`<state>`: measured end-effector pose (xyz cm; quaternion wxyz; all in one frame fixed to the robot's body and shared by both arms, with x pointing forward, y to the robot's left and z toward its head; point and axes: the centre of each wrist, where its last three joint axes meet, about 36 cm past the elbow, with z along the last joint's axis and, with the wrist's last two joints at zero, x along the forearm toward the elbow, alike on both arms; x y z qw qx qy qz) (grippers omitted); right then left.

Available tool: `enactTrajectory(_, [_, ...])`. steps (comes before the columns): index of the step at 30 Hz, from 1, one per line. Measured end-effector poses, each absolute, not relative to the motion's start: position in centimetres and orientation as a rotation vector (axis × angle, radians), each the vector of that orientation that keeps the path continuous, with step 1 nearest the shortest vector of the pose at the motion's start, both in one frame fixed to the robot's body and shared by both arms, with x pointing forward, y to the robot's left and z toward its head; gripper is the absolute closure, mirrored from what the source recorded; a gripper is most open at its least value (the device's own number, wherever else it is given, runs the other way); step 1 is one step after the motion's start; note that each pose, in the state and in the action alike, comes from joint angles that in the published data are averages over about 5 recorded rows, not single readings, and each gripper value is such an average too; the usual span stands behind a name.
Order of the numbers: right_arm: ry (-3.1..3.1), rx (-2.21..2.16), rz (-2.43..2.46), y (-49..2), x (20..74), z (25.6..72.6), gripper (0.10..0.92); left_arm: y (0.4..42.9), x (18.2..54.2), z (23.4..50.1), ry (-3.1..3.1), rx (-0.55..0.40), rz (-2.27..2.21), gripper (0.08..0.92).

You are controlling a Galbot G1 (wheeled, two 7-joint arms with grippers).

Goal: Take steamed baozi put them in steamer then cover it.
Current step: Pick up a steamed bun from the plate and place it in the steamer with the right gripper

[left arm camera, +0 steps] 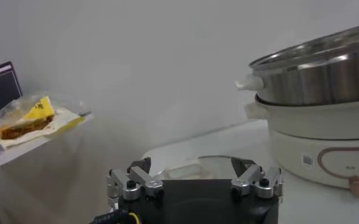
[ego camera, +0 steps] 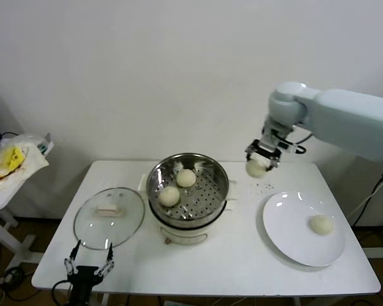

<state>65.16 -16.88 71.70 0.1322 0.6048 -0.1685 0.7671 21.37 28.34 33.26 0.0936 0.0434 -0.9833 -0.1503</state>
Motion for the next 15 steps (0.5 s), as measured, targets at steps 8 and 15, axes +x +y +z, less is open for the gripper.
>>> enactTrajectory(8, [-0.165,1.865,2.376,-7.6,63.9,70.4,0.352,28.7,20.9,33.1,-2.906,0.124,-0.454,0.177])
enactTrajectory(15, [0.066,1.951,2.425,-1.5,62.3,67.0,0.352,28.7,20.7,33.3,-2.902,0.114,-0.44,0.177])
